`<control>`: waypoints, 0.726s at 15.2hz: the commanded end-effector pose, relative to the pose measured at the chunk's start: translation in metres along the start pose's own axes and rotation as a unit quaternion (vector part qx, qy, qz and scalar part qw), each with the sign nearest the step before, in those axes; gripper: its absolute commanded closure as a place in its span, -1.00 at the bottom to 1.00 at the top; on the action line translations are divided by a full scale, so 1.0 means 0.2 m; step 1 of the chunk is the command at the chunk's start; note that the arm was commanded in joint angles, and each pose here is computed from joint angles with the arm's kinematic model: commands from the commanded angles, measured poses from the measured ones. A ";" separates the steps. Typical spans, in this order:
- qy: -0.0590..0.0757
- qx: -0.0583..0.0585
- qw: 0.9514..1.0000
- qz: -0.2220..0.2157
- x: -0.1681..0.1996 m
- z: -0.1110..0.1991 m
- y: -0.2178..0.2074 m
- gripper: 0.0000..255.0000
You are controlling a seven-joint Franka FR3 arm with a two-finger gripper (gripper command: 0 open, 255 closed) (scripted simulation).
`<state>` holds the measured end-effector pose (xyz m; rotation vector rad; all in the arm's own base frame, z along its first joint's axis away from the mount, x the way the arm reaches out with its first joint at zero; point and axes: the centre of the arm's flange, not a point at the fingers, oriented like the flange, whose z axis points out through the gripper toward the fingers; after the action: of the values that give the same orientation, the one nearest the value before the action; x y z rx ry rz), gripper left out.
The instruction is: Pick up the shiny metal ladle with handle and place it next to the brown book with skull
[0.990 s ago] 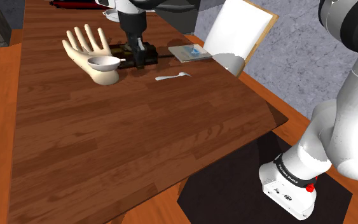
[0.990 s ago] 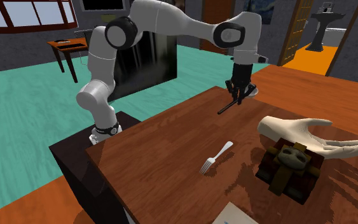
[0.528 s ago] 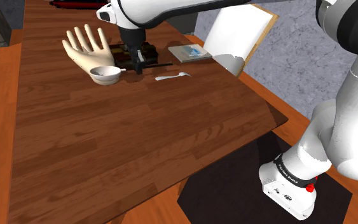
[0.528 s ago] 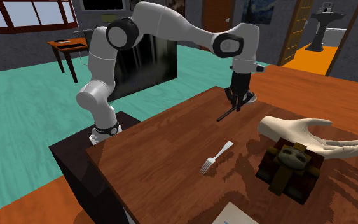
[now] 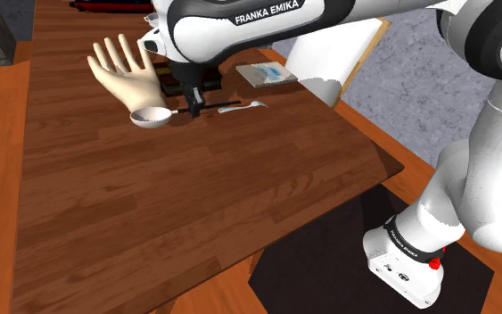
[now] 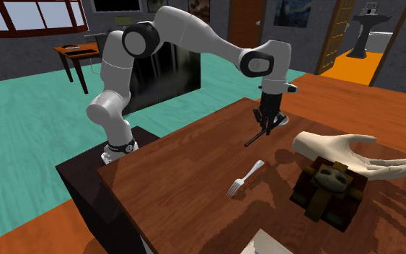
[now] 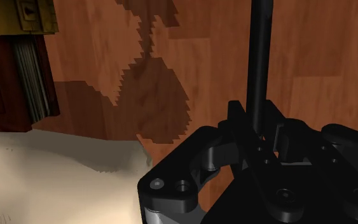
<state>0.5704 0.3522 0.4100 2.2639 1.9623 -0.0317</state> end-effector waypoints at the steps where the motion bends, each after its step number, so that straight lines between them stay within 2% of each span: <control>1: 0.000 0.000 1.000 0.000 0.01 0.05 0.00 1.00; 11: 0.000 0.000 1.000 0.000 0.04 0.32 -0.03 1.00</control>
<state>0.5707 0.3518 0.3519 2.2640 1.9621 -0.0316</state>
